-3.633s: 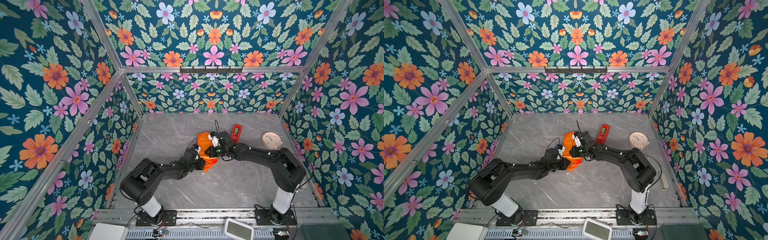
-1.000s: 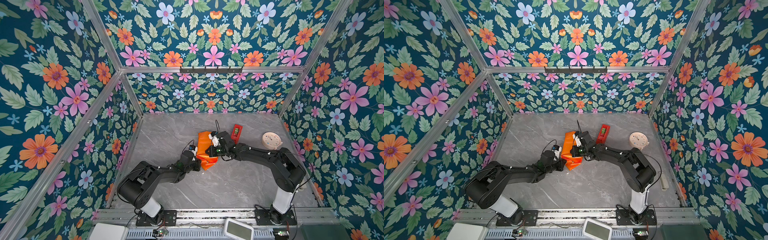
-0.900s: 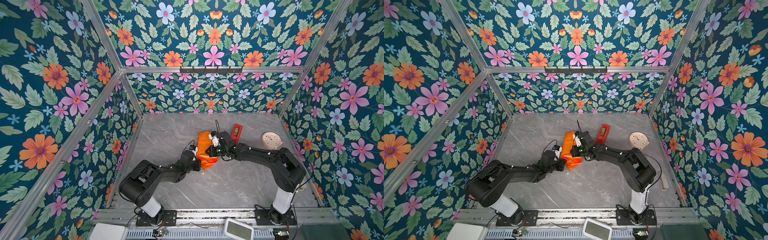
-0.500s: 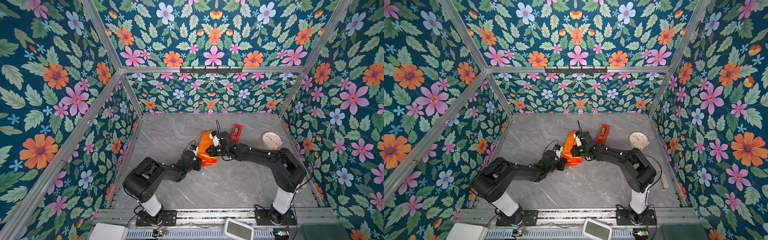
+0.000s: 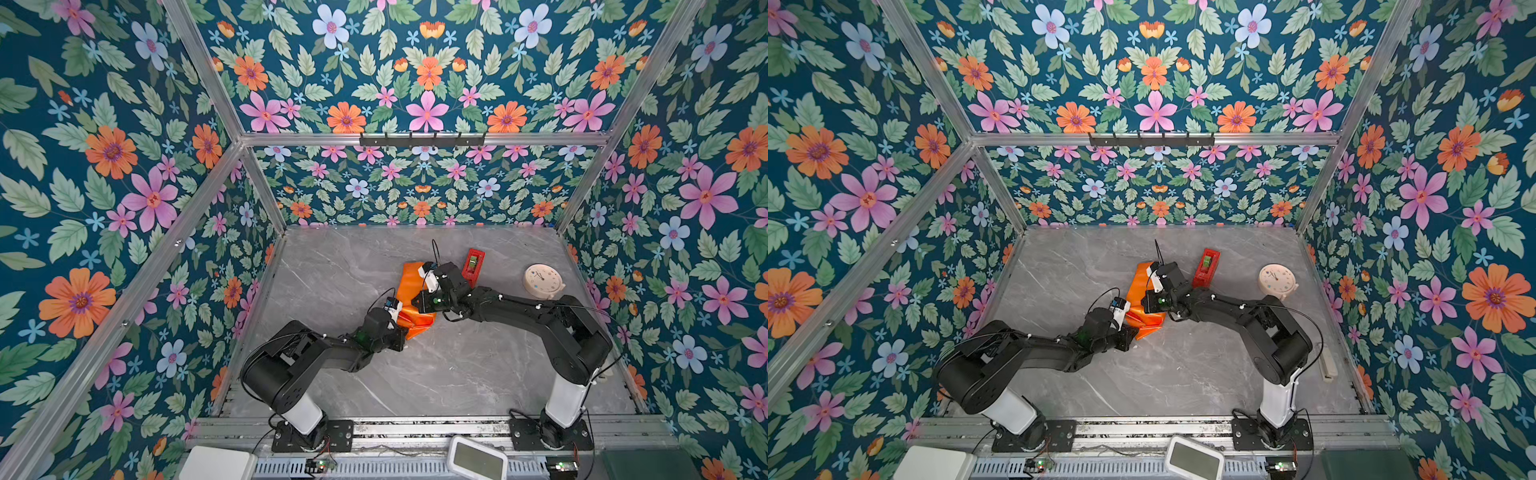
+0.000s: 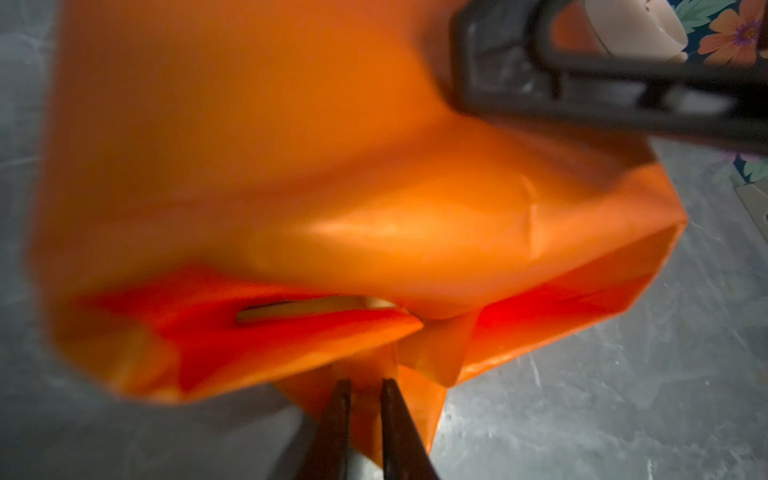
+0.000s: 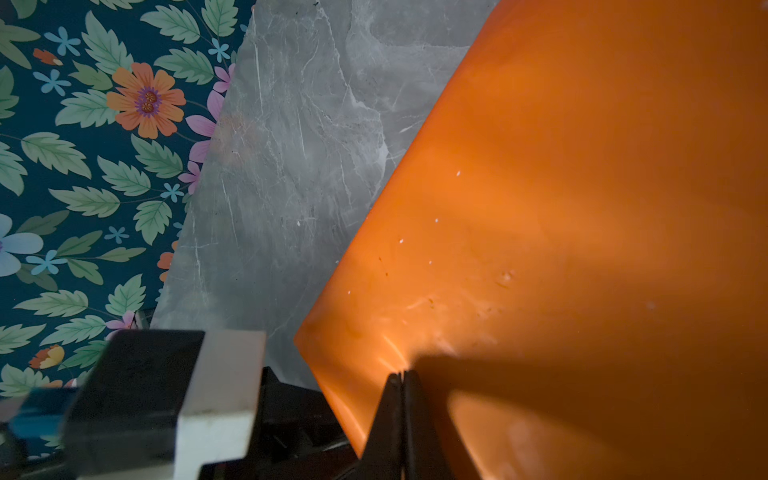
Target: Wrap the gift box in paper
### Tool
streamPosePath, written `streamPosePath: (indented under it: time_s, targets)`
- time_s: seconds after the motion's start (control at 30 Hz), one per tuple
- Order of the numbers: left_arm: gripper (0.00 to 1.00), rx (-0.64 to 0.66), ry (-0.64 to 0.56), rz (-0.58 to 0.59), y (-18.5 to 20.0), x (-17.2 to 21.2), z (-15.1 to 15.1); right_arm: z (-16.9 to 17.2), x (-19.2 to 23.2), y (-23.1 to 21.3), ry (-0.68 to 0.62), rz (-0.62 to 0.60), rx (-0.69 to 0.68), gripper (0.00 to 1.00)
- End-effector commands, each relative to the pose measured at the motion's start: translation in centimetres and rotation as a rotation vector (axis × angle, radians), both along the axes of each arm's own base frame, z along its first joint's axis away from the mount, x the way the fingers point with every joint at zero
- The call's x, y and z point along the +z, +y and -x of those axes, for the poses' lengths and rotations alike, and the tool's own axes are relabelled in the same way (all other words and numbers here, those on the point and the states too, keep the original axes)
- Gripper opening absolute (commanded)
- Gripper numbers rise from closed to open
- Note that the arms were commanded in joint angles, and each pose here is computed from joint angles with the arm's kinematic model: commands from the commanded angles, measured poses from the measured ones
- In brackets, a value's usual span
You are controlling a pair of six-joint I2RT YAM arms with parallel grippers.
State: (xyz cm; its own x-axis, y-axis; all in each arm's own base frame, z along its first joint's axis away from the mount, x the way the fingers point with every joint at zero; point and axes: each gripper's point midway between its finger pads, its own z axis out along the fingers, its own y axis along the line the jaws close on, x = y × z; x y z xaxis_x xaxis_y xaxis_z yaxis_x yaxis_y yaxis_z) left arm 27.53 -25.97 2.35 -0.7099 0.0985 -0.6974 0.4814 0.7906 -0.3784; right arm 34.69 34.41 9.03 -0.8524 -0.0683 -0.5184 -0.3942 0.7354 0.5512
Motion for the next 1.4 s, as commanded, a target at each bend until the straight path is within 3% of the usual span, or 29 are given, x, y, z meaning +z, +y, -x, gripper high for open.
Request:
streamPosePath:
  time_s: [0.0,0.17,0.5,0.77,0.93,1.13,1.37]
  targets:
    - [0.16,-0.046,0.033,-0.015,-0.6,-0.8,1.0,2.8,-3.5,-1.8,0.150,0.112,0.013,0.06]
    - [0.16,-0.069,0.024,0.014,-1.2,0.3,1.8,2.8,-3.3,-1.7,0.145,0.118,0.020,0.06]
    - [0.36,0.088,-0.078,0.015,1.4,5.4,-0.6,1.4,0.6,-0.6,0.077,0.068,0.059,0.10]
    - [0.49,0.286,-0.049,0.203,4.5,10.2,-5.1,2.7,7.1,-2.6,-0.023,-0.004,0.029,0.26]
    - [0.58,0.329,0.041,0.188,3.8,9.1,-6.9,3.0,5.2,-6.3,0.085,-0.040,-0.109,0.40]
    - [0.63,0.215,0.128,0.248,0.8,8.6,-6.9,1.6,3.8,-5.6,0.169,-0.107,-0.177,0.48]
    - [0.59,0.101,0.259,0.296,-1.0,7.0,-2.2,-0.2,1.8,-5.8,0.229,-0.115,-0.182,0.49]
